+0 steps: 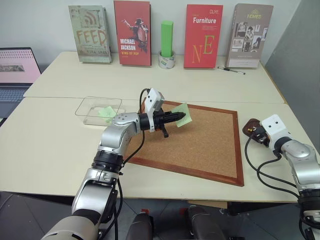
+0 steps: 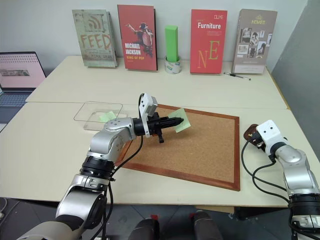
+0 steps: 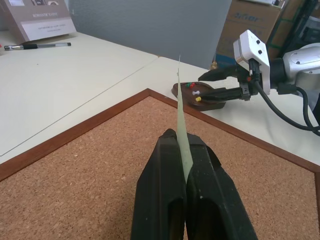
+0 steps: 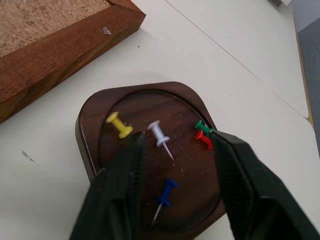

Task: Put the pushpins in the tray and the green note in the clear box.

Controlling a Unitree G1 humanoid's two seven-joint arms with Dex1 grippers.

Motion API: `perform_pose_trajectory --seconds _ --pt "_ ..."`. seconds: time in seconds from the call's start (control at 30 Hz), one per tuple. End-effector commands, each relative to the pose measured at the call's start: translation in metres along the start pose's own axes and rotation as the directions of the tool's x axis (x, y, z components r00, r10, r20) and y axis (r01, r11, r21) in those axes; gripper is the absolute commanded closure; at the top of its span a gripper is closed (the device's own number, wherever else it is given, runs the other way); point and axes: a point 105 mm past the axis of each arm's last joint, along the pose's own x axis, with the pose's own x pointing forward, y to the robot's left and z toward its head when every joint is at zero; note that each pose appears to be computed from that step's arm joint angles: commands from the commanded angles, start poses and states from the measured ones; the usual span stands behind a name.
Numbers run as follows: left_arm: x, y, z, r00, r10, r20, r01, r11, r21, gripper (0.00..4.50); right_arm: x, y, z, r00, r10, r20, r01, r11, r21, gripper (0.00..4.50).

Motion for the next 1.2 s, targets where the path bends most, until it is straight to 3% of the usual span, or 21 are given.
perform_pose_trajectory --seconds 0.03,0.2,0.37,0.5,0.63,0.77,0.87,0.97,1.2 --pt "0.0 0.0 0.015 0.999 0.007 0.036 -0.009 0.998 0.056 4.5 -0.009 -0.017 0.022 0.997 -0.047 0.064 0.047 0.999 0.0 1.4" --pt "0.001 0.002 0.019 0.999 0.018 0.049 -0.021 0.998 0.062 4.5 -0.017 -0.023 0.032 0.994 -0.058 0.087 0.06 0.998 -0.021 1.4" --pt "-0.003 0.015 0.033 0.992 0.103 0.069 -0.111 0.988 0.112 4.5 -0.032 -0.019 0.077 0.967 0.0 0.254 0.005 1.0 -0.019 1.4" --pt "-0.019 0.026 0.052 0.974 0.201 0.101 -0.214 0.967 0.138 4.5 -0.048 0.016 0.125 0.871 0.196 0.451 -0.193 0.98 -0.053 1.4" --pt "-0.071 0.042 0.072 0.925 0.372 0.082 -0.38 0.904 0.194 4.5 -0.068 0.063 0.175 0.688 0.387 0.614 -0.414 0.904 -0.106 1.4" --pt "-0.117 0.064 0.078 0.85 0.526 0.014 -0.51 0.817 0.268 4.5 -0.074 0.102 0.191 0.564 0.543 0.621 -0.581 0.796 -0.169 1.4" --pt "-0.153 0.088 0.072 0.74 0.671 -0.052 -0.613 0.704 0.358 4.5 -0.071 0.128 0.199 0.494 0.639 0.59 -0.659 0.718 -0.226 1.4" --pt "-0.177 0.105 0.061 0.643 0.759 -0.102 -0.668 0.62 0.412 4.5 -0.066 0.139 0.207 0.47 0.666 0.579 -0.667 0.698 -0.261 1.4" --pt "-0.206 0.126 0.033 0.516 0.837 -0.184 -0.7 0.536 0.471 4.5 -0.064 0.145 0.211 0.461 0.678 0.572 -0.668 0.69 -0.279 1.4"
